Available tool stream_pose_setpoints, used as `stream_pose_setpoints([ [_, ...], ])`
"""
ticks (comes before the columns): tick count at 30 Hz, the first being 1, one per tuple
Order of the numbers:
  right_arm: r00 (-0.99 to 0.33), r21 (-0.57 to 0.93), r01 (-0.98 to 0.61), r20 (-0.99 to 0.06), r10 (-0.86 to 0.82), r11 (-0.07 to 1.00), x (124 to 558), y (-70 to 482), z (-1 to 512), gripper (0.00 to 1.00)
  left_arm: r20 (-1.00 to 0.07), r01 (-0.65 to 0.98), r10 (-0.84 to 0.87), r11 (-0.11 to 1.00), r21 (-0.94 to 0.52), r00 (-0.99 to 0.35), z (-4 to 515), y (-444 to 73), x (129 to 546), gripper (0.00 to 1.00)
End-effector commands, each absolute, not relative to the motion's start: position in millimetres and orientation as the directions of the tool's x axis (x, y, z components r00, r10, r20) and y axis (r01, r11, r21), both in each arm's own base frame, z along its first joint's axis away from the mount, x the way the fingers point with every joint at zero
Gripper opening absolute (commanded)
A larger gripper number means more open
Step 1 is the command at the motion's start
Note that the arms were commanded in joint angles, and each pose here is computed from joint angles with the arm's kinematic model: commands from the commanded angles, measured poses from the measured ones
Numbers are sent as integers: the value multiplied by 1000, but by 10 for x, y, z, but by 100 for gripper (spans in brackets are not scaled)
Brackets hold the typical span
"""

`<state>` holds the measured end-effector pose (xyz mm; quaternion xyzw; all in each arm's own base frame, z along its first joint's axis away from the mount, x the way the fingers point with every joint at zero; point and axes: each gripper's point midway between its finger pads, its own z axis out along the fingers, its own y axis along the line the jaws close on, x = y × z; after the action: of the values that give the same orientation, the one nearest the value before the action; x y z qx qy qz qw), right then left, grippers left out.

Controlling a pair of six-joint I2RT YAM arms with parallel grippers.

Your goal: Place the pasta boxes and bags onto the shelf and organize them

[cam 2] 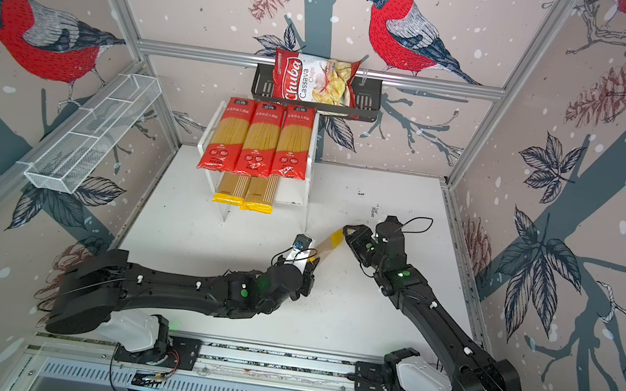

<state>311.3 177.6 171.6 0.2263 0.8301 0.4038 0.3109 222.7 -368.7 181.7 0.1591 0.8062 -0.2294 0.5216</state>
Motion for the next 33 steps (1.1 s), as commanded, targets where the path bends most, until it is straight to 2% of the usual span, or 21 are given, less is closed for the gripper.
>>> stream_pose_setpoints([
  [1, -717, 822, 109, -324, 617, 559, 3094, 1820, 1695, 46, -862, 467, -157, 786, -405, -483, 1965, -3741, 2190, 4],
  [5, -721, 823, 112, -319, 615, 557, 3081, 1828, 1663, 46, -780, 415, -240, 737, -534, -578, 1827, -3695, 2146, 5],
  [7, -721, 822, 112, -319, 615, 558, 3080, 1825, 1656, 46, -768, 407, -250, 730, -550, -589, 1753, -3662, 2130, 6],
  [11, -726, 822, 112, -315, 611, 558, 3062, 1846, 1636, 46, -720, 336, -287, 736, -588, -632, 1534, -3523, 2137, 11],
  [17, -743, 821, 119, -300, 598, 559, 2997, 1939, 1528, 46, -617, 220, -411, 684, -695, -671, 1390, -3273, 2148, 20],
  [23, -764, 820, 117, -286, 579, 560, 2966, 2078, 1452, 46, -559, 195, -428, 644, -740, -710, 1293, -3268, 2073, 32],
  [26, -766, 814, 115, -292, 573, 569, 2970, 2102, 1433, 46, -533, 183, -421, 634, -752, -734, 1226, -3279, 2029, 42],
  [33, -788, 780, 143, -283, 547, 609, 2889, 2120, 1199, 47, -550, 172, -403, 671, -721, -731, 1212, -3183, 2017, 61],
])
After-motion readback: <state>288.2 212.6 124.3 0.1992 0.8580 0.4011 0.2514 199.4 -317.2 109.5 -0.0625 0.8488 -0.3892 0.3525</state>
